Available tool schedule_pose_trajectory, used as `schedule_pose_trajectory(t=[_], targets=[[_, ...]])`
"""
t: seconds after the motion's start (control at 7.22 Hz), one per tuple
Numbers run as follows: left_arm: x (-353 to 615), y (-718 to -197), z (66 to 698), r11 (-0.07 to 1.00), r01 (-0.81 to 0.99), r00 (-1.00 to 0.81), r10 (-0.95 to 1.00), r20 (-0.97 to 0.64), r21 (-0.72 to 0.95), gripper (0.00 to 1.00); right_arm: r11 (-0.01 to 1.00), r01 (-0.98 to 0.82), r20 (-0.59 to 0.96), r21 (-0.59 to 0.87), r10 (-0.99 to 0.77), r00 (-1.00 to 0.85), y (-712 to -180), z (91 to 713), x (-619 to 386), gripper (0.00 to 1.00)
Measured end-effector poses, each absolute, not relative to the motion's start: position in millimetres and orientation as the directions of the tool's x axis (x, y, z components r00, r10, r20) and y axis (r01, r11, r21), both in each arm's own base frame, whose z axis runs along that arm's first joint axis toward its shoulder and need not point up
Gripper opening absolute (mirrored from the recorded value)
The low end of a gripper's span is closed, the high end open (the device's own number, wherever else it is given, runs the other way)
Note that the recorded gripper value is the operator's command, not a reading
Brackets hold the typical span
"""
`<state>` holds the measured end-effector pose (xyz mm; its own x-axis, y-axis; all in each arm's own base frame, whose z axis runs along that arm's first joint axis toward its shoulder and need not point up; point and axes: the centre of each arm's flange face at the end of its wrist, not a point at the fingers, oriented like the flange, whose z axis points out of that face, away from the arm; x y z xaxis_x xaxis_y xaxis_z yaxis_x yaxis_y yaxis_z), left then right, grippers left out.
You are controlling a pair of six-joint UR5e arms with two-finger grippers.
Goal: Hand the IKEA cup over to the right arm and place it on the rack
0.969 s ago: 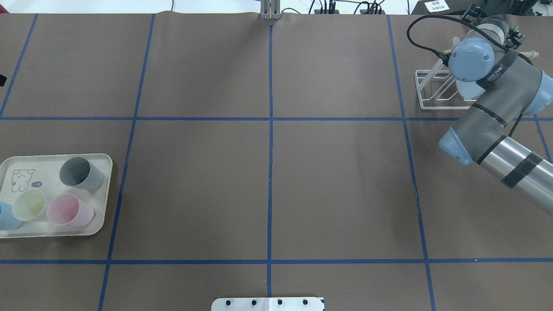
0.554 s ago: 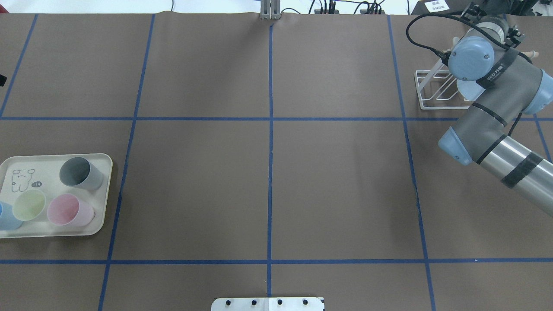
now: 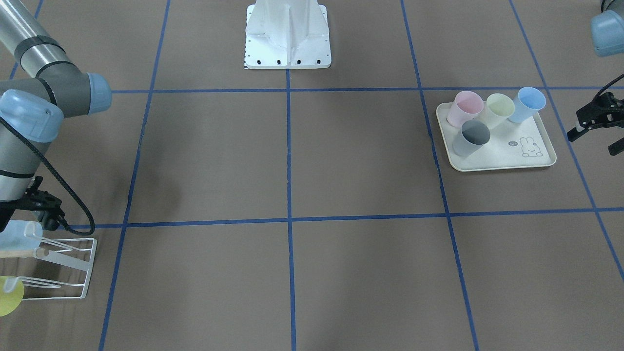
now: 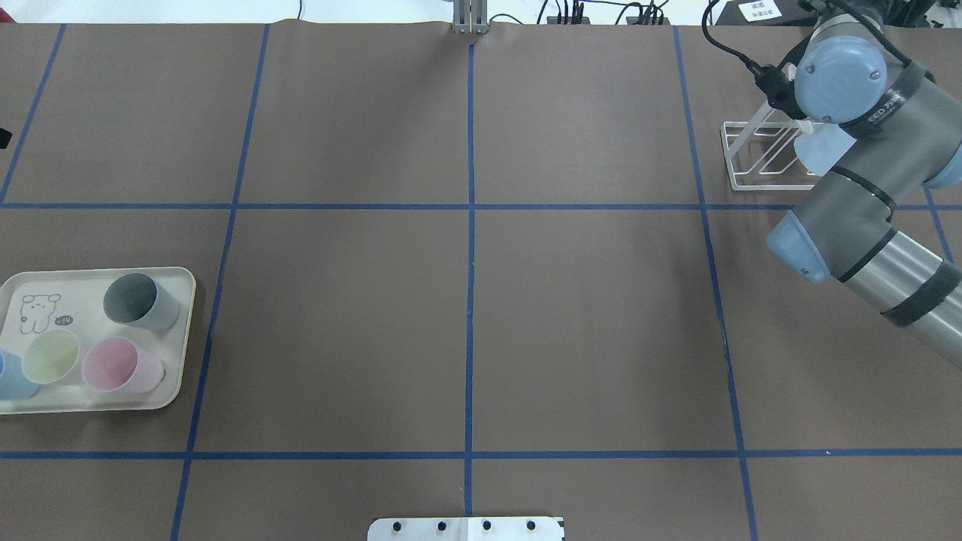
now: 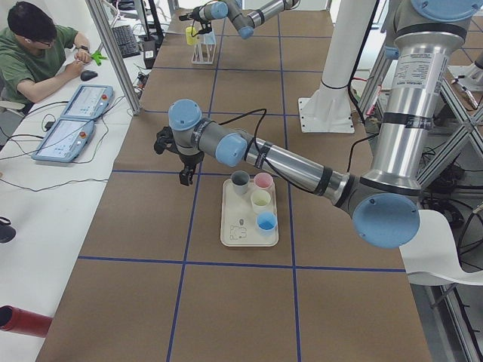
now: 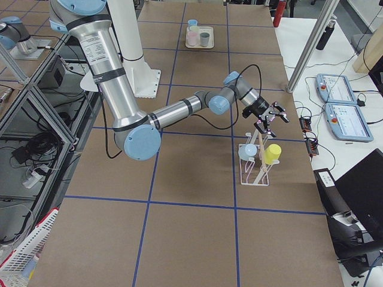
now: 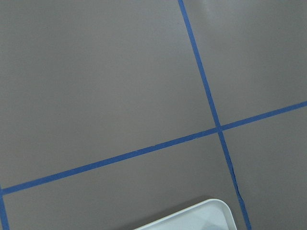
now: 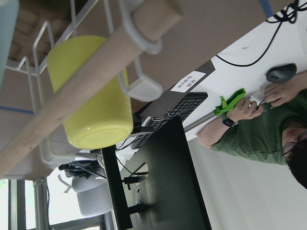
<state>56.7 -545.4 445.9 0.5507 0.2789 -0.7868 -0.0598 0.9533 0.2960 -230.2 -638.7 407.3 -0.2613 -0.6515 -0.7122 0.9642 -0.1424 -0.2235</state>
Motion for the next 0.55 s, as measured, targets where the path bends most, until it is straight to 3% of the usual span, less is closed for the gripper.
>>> schedule_pose_trajectory(t=[0.28,0.55], targets=[[55,-545,442,0.949,-0.055,0.561,0.285,-0.777,0.309,1.0,-0.03,0.993,-0.733,0.114,-0.678,0.064,-608,391,-217,0.99],[53,-543,441,0.943,-0.043,0.617,0.284,-0.734,0.329,1.0,0.085,0.888,-0.61,0.452,-0.697,0.377,-579,366,-215,0.99]])
